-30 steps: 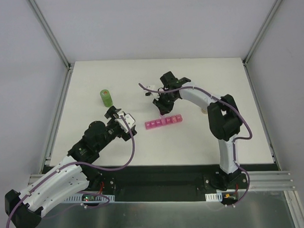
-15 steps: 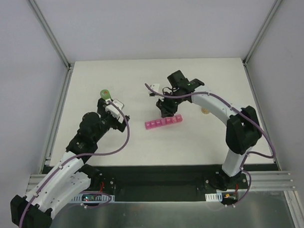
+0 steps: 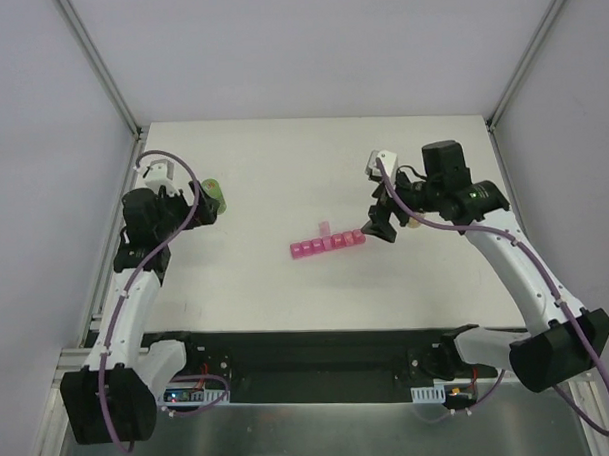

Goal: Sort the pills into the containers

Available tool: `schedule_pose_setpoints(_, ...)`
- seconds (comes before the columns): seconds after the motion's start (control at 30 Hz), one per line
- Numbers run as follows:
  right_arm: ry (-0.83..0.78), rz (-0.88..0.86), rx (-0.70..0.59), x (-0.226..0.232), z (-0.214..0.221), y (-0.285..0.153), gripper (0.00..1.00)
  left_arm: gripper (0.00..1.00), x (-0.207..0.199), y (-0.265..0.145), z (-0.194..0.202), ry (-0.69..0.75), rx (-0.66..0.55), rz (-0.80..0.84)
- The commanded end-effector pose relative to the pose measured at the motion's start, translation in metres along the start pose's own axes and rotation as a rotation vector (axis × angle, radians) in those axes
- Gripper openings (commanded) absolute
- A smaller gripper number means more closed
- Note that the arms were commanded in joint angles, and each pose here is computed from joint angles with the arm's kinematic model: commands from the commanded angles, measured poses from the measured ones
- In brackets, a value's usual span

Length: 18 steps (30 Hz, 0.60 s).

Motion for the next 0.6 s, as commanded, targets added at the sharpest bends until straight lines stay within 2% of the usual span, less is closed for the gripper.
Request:
schedule_pose_setpoints(0.0, 0.072, -0.049, -0.058, 0.002, 0.006, -0.002, 0.97, 0.99, 0.013, 0.013, 0.02, -0.211, 0.115, 0.009)
schedule_pose_setpoints(0.17, 0.148, -0.105, -0.105, 0.001, 0.008, 0.002, 0.97, 0.99, 0.037, 0.048, 0.043, -0.129, 0.19, -0.042)
schedule_pose_setpoints(0.33, 0.17, -0.181, -0.121, 0.012, 0.013, 0.005, 0.97, 0.99, 0.059, 0.076, 0.053, 0.042, 0.118, -0.068)
schedule_pose_setpoints(0.43, 0.168, -0.195, -0.118, 0.016, 0.018, 0.006, 0.97, 0.99, 0.071, 0.09, 0.058, 0.079, 0.157, -0.106)
schedule_pose_setpoints(0.5, 0.167, -0.194, -0.12, 0.016, 0.019, 0.006, 0.97, 0.97, 0.076, 0.1, 0.066, 0.109, 0.233, -0.107)
schedule_pose_setpoints(0.53, 0.163, -0.197, -0.127, 0.017, 0.017, 0.004, 0.97, 0.95, 0.076, 0.108, 0.054, 0.116, 0.224, -0.093)
schedule_pose_setpoints(0.57, 0.162, -0.199, -0.128, 0.017, 0.017, 0.004, 0.97, 0.94, 0.077, 0.111, 0.066, 0.095, 0.299, -0.078)
Point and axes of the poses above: each gripper's point midway between its finger pads, its own y axis out along the fingers, its own x axis along the line the jaws close on, z = x × y, the point moved 7 cm from there along -y, back along the fingers, and after that the axes turned 6 degrees about y, right-handed, at the moved point
